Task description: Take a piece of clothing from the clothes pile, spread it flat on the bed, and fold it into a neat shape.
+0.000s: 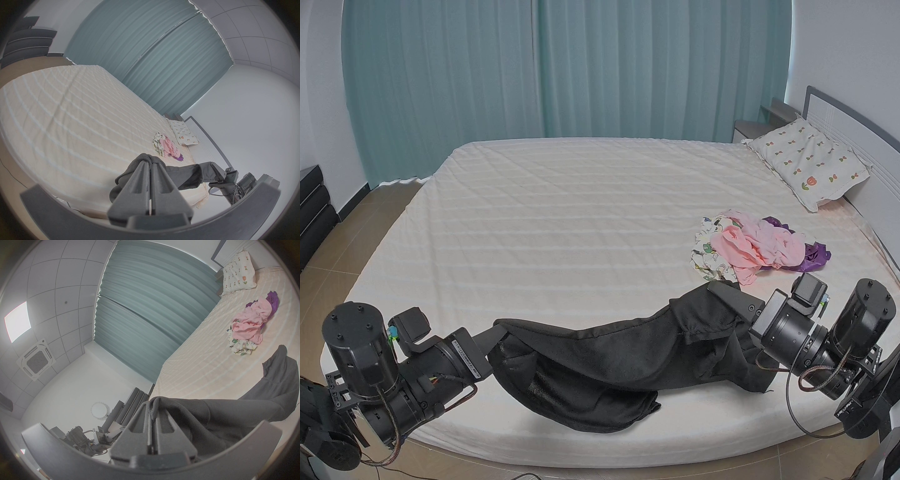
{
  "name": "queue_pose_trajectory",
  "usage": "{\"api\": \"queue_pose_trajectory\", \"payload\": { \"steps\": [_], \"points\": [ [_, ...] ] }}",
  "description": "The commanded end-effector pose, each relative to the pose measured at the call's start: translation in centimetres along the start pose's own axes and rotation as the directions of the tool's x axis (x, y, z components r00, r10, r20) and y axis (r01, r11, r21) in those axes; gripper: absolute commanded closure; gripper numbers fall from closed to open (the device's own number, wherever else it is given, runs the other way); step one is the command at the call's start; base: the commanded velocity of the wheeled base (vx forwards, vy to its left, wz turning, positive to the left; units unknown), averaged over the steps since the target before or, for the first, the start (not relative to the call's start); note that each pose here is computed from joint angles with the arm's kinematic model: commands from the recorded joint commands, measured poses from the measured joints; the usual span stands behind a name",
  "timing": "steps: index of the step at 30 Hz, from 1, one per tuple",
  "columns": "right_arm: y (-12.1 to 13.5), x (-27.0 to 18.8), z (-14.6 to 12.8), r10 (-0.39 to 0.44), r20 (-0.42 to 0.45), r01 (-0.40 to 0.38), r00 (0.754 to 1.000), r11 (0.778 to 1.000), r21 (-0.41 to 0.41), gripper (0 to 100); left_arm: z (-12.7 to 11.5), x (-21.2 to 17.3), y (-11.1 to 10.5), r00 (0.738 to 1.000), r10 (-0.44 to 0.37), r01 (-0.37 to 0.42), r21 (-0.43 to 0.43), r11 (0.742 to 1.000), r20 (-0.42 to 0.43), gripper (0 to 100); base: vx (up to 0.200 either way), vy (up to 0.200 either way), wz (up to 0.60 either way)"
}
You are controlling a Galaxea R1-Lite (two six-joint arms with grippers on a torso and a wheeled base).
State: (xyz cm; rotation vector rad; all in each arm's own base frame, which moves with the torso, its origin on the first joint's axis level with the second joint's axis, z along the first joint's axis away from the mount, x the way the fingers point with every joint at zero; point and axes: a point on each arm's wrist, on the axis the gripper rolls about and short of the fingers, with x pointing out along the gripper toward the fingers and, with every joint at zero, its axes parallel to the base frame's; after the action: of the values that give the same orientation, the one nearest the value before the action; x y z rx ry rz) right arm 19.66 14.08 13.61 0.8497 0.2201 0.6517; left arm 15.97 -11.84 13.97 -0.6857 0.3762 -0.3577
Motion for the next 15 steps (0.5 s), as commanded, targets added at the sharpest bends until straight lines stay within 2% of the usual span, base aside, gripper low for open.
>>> {"api": "queue_pose_trajectory", "payload": {
  "steps": [1, 7, 11, 15],
  "points": [
    [-0.3, 0.1, 0.2, -0.008, 0.012, 0.008, 1.000, 1.000, 0.000, 100, -0.2, 0.1, 0.1, 1.000, 0.006, -0.006, 0.002, 1.000, -0.007, 100, 0.000, 0.200, 0.00],
    [-0.3, 0.0, 0.4, -0.008, 0.020, 0.008, 1.000, 1.000, 0.000, 100, -0.3, 0.3, 0.2, 1.000, 0.011, -0.011, 0.002, 1.000, -0.015, 100, 0.000, 0.000, 0.00],
    [-0.6, -0.4, 0.2, -0.010, -0.009, 0.010, 1.000, 1.000, 0.002, 100, -0.5, 0.5, 0.2, 0.999, 0.013, -0.013, 0.004, 1.000, -0.030, 100, -0.200, 0.000, 0.00],
    [-0.3, -1.4, 0.0, 0.022, -0.058, -0.022, 0.998, 1.000, 0.000, 100, -0.7, 0.5, 0.2, 0.999, -0.003, 0.003, 0.004, 1.000, -0.048, 100, -0.200, 0.000, 0.00]
  ]
}}
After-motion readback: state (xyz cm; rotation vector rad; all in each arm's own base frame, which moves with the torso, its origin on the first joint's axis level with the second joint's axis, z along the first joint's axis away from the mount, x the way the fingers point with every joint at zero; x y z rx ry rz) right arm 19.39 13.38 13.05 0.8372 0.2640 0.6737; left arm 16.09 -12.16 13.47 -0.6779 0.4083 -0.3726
